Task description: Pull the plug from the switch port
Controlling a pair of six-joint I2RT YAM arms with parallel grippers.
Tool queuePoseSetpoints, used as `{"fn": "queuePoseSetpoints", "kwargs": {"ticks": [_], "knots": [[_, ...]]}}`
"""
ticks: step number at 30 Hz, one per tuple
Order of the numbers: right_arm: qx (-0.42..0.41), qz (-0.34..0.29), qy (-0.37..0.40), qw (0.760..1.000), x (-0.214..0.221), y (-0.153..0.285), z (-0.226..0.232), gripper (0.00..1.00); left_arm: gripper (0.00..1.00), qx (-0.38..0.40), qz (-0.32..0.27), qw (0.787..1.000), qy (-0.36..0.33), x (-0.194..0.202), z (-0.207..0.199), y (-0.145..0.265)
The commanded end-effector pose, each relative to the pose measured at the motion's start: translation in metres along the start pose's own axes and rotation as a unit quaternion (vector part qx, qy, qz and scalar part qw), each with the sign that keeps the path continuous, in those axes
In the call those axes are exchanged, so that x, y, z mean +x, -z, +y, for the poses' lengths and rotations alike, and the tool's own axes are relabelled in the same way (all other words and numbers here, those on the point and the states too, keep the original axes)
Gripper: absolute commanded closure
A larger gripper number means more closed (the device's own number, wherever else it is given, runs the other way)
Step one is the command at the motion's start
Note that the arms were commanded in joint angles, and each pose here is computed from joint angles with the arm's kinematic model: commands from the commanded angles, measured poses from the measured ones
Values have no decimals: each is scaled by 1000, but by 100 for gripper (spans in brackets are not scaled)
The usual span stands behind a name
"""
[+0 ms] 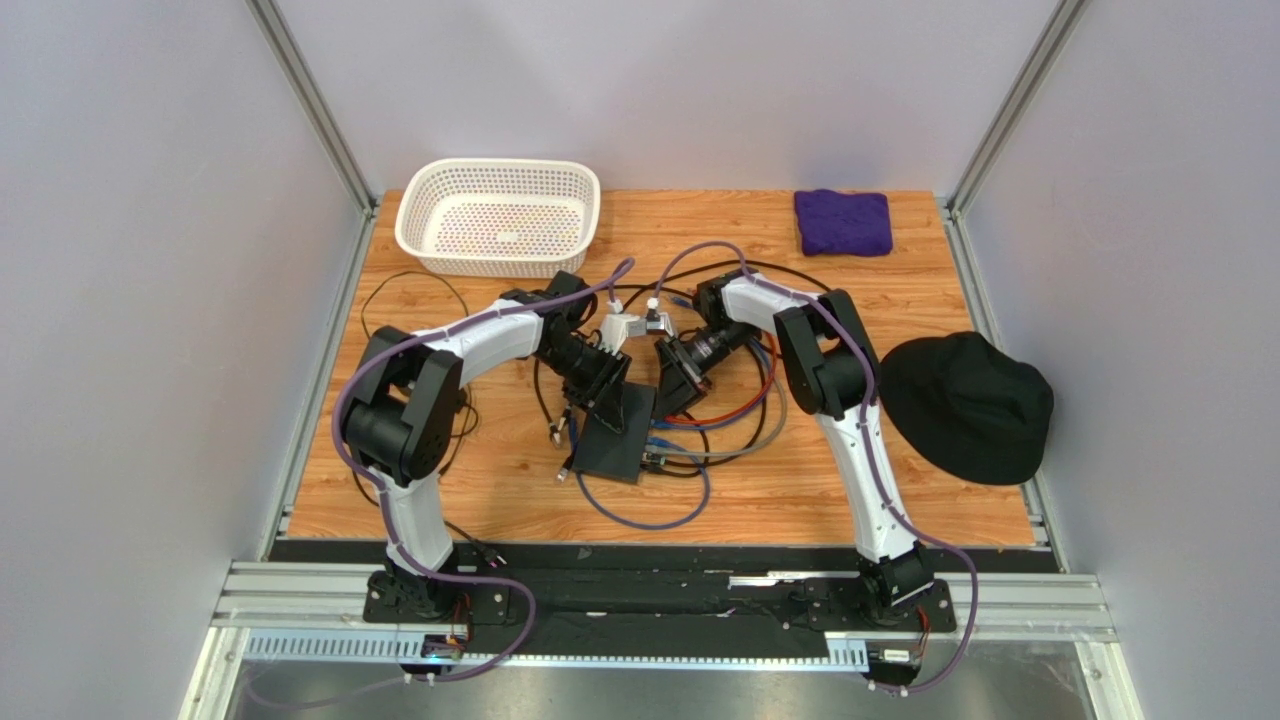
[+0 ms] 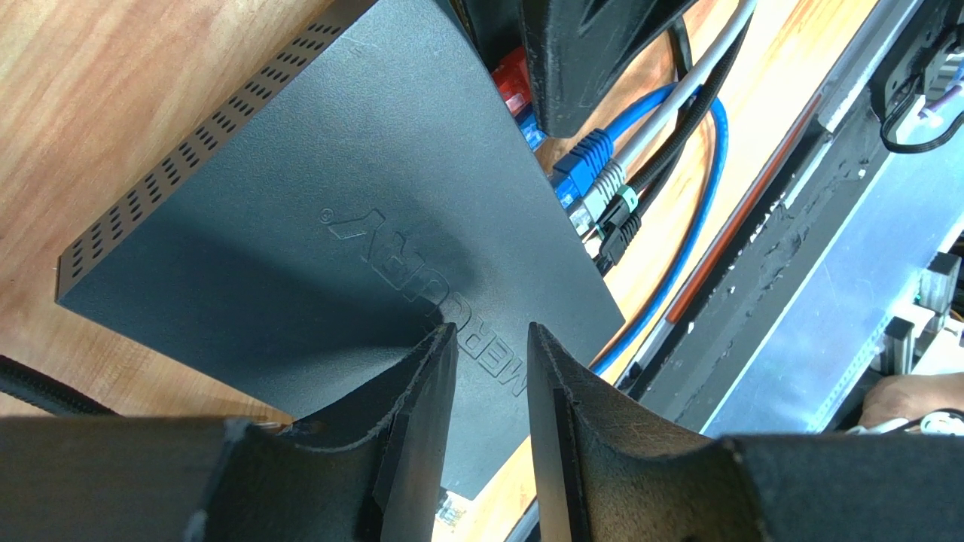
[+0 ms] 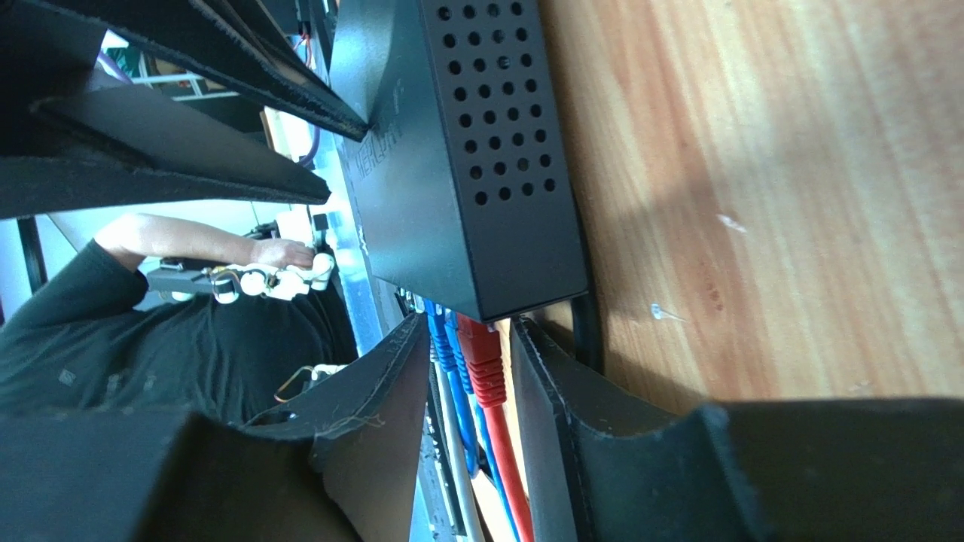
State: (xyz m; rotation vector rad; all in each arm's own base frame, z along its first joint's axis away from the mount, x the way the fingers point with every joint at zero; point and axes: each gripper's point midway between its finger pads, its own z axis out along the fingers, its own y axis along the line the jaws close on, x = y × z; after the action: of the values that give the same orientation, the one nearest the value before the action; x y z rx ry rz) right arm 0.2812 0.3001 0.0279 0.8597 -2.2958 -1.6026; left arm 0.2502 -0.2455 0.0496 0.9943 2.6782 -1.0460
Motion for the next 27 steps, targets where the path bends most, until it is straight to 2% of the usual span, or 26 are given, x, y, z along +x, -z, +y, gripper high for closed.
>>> {"fn": "queuePoseSetpoints", "kwargs": {"ticks": [1, 6, 12, 15, 16, 18, 27], "knots": [[34, 5, 14, 999, -3, -7, -24, 61, 58, -76, 71, 995, 2, 38, 42, -18], [39, 6, 11, 999, -4, -7, -26, 62, 58, -77, 71, 994, 3, 39, 42, -18], [41, 7, 7, 999, -4, -8, -29, 70, 58, -76, 71, 995, 2, 39, 42, -18], [41, 9, 3, 999, -3, -9, -30, 85, 58, -77, 72, 994, 1, 39, 42, -19], [41, 10, 1, 999, -3, -10, -31, 92, 58, -77, 72, 994, 1, 39, 42, -18], [44, 11, -5, 999, -3, -10, -33, 99, 58, -77, 72, 994, 0, 39, 42, -18], [53, 19, -16, 998, 0, -11, -41, 100, 58, -79, 74, 994, -3, 39, 42, -19]]}}
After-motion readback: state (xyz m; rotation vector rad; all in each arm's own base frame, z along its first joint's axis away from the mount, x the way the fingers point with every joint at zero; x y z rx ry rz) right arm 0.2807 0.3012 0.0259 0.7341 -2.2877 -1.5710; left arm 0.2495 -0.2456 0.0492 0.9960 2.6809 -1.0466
